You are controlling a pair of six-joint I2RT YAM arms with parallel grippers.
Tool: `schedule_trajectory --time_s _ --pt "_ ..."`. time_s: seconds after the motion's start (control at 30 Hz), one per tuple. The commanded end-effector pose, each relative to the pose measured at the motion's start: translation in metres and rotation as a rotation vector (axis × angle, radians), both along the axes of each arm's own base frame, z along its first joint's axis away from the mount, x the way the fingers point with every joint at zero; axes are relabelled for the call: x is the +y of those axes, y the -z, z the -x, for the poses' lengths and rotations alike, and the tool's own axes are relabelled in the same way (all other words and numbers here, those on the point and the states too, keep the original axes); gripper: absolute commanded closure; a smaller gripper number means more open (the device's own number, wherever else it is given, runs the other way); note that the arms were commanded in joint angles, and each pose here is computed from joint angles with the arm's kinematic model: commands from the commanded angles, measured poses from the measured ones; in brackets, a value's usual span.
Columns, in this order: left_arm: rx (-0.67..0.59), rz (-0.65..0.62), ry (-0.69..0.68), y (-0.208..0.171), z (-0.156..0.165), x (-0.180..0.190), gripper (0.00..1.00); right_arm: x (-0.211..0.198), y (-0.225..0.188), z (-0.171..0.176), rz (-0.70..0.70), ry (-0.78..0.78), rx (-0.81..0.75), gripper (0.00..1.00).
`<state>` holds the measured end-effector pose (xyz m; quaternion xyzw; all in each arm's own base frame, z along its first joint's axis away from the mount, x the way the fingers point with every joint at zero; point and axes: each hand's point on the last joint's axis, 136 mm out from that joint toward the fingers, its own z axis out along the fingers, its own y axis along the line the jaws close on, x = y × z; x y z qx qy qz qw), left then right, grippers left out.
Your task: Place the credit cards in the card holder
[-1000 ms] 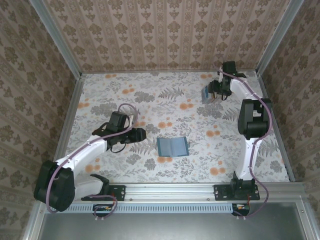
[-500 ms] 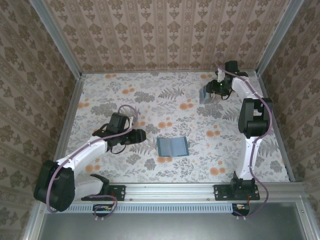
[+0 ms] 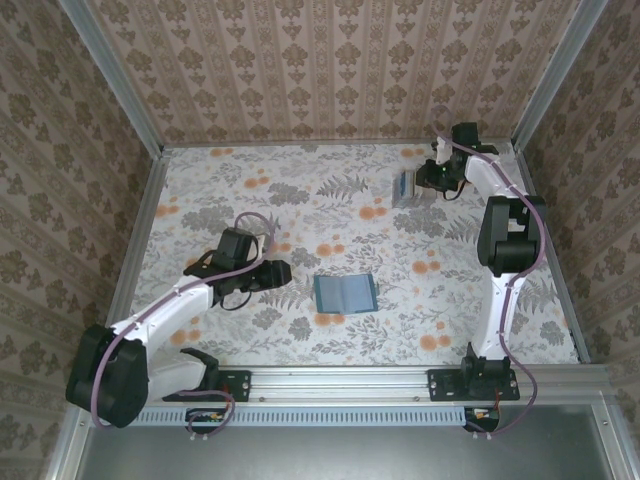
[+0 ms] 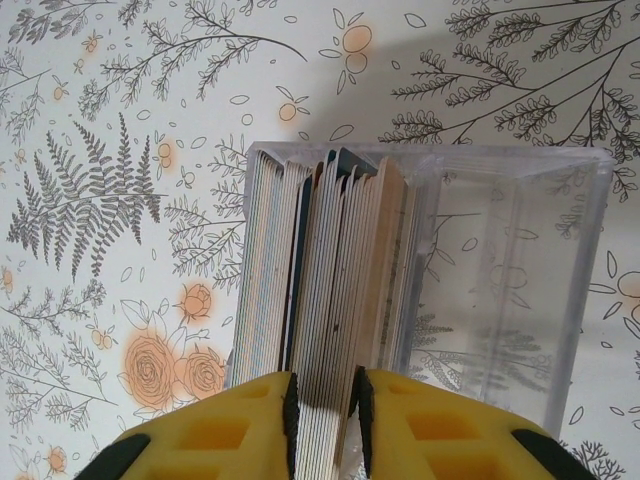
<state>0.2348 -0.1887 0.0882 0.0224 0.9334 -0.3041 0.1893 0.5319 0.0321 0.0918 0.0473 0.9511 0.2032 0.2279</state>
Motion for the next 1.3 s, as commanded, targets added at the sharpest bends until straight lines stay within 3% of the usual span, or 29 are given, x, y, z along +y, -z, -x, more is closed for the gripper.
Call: schedule_trajectory --time_s 0.0,0.83,1.27 --pt "-0.017 0.021 -0.027 -0.001 0.0 0.0 0.48 0.007 -0.017 0.001 -0.023 -0.02 -0.037 0.75" --pt "0.023 0.015 0.039 0.004 -0.002 -0.026 0.48 0.007 -0.026 -0.002 -0.047 0.015 -0.081 0.82" --pt "0.041 0.008 0.074 0.01 -0.003 -0.037 0.47 0.007 -0.029 -0.007 -0.05 0.023 -0.116 0.79"
